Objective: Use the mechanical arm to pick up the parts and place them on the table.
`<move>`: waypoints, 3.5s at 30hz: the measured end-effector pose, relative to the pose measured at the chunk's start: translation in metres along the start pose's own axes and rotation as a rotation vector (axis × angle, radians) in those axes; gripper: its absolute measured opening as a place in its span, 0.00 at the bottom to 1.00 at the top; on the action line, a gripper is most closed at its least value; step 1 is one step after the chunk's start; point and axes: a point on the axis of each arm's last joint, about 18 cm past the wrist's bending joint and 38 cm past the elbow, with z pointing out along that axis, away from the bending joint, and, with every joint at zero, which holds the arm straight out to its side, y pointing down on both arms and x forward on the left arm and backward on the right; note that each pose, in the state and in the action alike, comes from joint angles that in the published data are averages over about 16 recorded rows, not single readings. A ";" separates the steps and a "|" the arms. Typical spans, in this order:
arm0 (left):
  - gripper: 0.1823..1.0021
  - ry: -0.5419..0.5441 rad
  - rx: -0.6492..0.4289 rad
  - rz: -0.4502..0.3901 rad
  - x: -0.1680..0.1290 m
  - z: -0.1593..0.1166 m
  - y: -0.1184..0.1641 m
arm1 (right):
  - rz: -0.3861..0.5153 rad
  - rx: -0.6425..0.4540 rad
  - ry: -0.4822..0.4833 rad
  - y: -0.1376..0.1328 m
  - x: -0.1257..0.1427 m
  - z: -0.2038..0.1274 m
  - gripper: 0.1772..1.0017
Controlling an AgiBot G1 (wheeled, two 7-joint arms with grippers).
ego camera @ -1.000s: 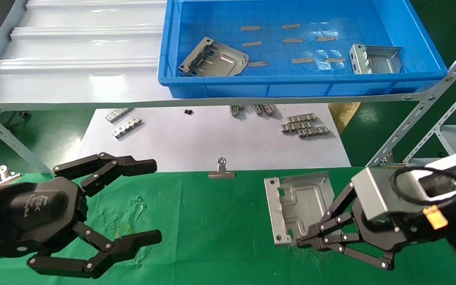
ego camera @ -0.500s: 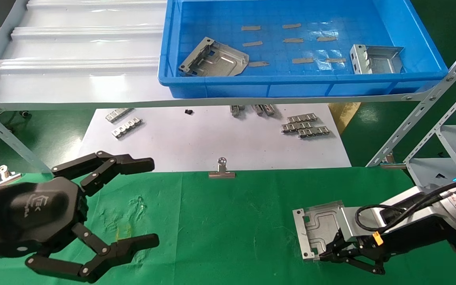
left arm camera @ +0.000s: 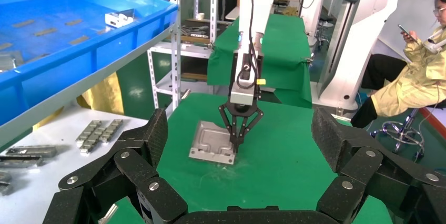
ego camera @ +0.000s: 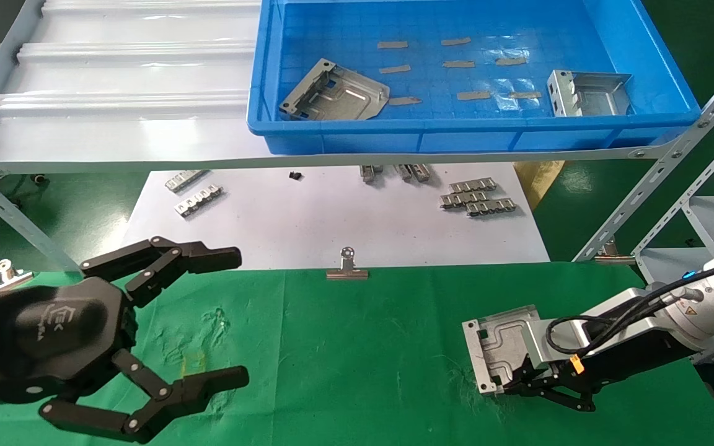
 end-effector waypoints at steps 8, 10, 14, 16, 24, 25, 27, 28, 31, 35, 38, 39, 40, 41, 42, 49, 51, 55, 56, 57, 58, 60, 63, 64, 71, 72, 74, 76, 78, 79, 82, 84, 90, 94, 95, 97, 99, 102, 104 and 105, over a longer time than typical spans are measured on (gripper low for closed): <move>1.00 0.000 0.000 0.000 0.000 0.000 0.000 | -0.002 -0.011 0.013 0.006 0.005 0.004 0.02; 1.00 0.000 0.000 0.000 0.000 0.000 0.000 | -0.002 -0.015 0.014 0.008 0.005 0.005 0.02; 1.00 0.000 0.000 0.000 0.000 0.000 0.000 | -0.009 -0.034 0.021 0.010 0.009 0.009 0.02; 1.00 0.000 0.000 0.000 0.000 0.000 0.000 | -0.014 -0.042 0.024 0.010 0.010 0.010 0.02; 1.00 0.000 0.000 0.000 0.000 0.000 0.000 | -0.023 -0.045 0.036 0.007 0.016 0.008 0.05; 1.00 0.000 0.000 0.000 0.000 0.000 0.000 | -0.022 -0.041 0.037 0.006 0.017 0.007 0.06; 1.00 0.000 0.000 0.000 0.000 0.000 0.000 | -0.016 -0.023 0.039 0.004 0.017 0.004 0.08; 1.00 0.000 0.000 0.000 0.000 0.000 0.000 | -0.011 -0.011 0.040 0.002 0.017 0.003 0.09; 1.00 0.000 0.000 0.000 0.000 0.000 0.000 | 0.002 0.025 0.043 -0.003 0.016 -0.003 0.12; 1.00 0.000 0.000 0.000 0.000 0.000 0.000 | 0.019 0.084 0.055 -0.010 0.015 -0.012 0.20; 1.00 0.000 0.000 0.000 0.000 0.000 0.000 | 0.034 0.134 0.071 -0.015 0.015 -0.020 0.27; 1.00 0.000 0.000 0.000 0.000 0.000 0.000 | 0.040 0.153 0.078 -0.017 0.015 -0.023 0.29; 1.00 0.000 0.000 0.000 0.000 0.000 0.000 | 0.048 0.174 0.085 -0.019 0.015 -0.026 0.32; 1.00 0.000 0.000 0.000 0.000 0.000 0.000 | 0.056 0.196 0.093 -0.021 0.014 -0.028 0.35; 1.00 0.000 0.000 0.000 0.000 0.000 0.000 | 0.064 0.217 0.100 -0.023 0.014 -0.031 0.37; 1.00 0.000 0.000 0.000 0.000 0.000 0.000 | 0.124 0.370 0.133 -0.038 0.007 -0.048 0.56; 1.00 0.000 0.000 0.000 0.000 0.000 0.000 | 0.140 0.406 0.136 -0.041 0.005 -0.052 0.62; 1.00 0.000 0.000 0.000 0.000 0.000 0.000 | 0.161 0.450 0.138 -0.045 0.001 -0.055 0.72; 1.00 0.000 0.000 0.000 0.000 0.000 0.000 | 0.164 0.455 0.137 -0.045 0.001 -0.055 0.74; 1.00 0.000 0.000 0.000 0.000 0.000 0.000 | 0.165 0.459 0.137 -0.046 0.001 -0.055 0.76; 1.00 0.000 0.000 0.000 0.000 0.000 0.000 | 0.166 0.463 0.137 -0.046 0.000 -0.055 0.79; 1.00 -0.001 0.000 0.000 0.000 0.000 0.000 | 0.167 0.472 0.136 -0.047 -0.001 -0.055 0.83; 1.00 -0.001 0.000 0.000 0.000 0.000 0.000 | 0.167 0.480 0.134 -0.048 -0.001 -0.052 0.88; 1.00 -0.001 0.000 0.000 0.000 0.000 0.000 | 0.167 0.485 0.133 -0.049 -0.002 -0.051 0.89; 1.00 -0.001 0.000 0.000 0.000 0.000 0.000 | 0.175 0.550 0.122 -0.057 -0.008 -0.043 0.97; 1.00 -0.001 0.000 0.000 0.000 0.000 0.000 | 0.177 0.562 0.121 -0.059 -0.010 -0.042 0.98; 1.00 -0.001 0.000 0.000 0.000 0.000 0.000 | 0.180 0.588 0.118 -0.062 -0.012 -0.040 0.98; 1.00 -0.001 0.000 0.000 0.000 0.000 0.000 | 0.183 0.613 0.116 -0.066 -0.015 -0.039 0.99; 1.00 -0.001 0.000 0.000 0.000 0.000 0.000 | 0.186 0.638 0.114 -0.069 -0.018 -0.038 1.00; 1.00 -0.001 0.000 0.000 0.000 0.000 0.000 | 0.188 0.650 0.113 -0.070 -0.020 -0.037 1.00; 1.00 -0.001 0.000 0.000 0.000 0.000 0.000 | 0.192 0.685 0.112 -0.075 -0.024 -0.037 1.00; 1.00 -0.001 0.000 0.000 0.000 0.000 0.000 | 0.195 0.707 0.112 -0.077 -0.027 -0.037 1.00; 1.00 -0.001 0.000 0.000 0.000 0.000 0.000 | 0.202 0.770 0.114 -0.085 -0.037 -0.039 1.00; 1.00 -0.001 0.000 0.000 0.000 0.000 0.000 | 0.205 0.808 0.118 -0.089 -0.043 -0.043 1.00; 1.00 -0.001 0.000 0.000 0.000 0.000 0.000 | 0.206 0.817 0.119 -0.090 -0.045 -0.044 1.00; 1.00 -0.001 0.000 0.000 0.000 0.000 0.000 | 0.207 0.835 0.122 -0.092 -0.048 -0.046 1.00; 1.00 -0.001 0.000 0.000 0.000 0.000 0.000 | 0.208 0.851 0.125 -0.094 -0.052 -0.048 1.00; 1.00 -0.001 0.000 0.000 0.000 0.000 0.000 | 0.209 0.874 0.130 -0.097 -0.057 -0.052 1.00; 1.00 -0.001 0.000 0.000 0.000 0.000 0.000 | 0.209 0.889 0.134 -0.098 -0.061 -0.055 1.00; 1.00 -0.001 0.000 0.000 0.000 0.000 0.000 | 0.209 0.896 0.136 -0.099 -0.063 -0.056 1.00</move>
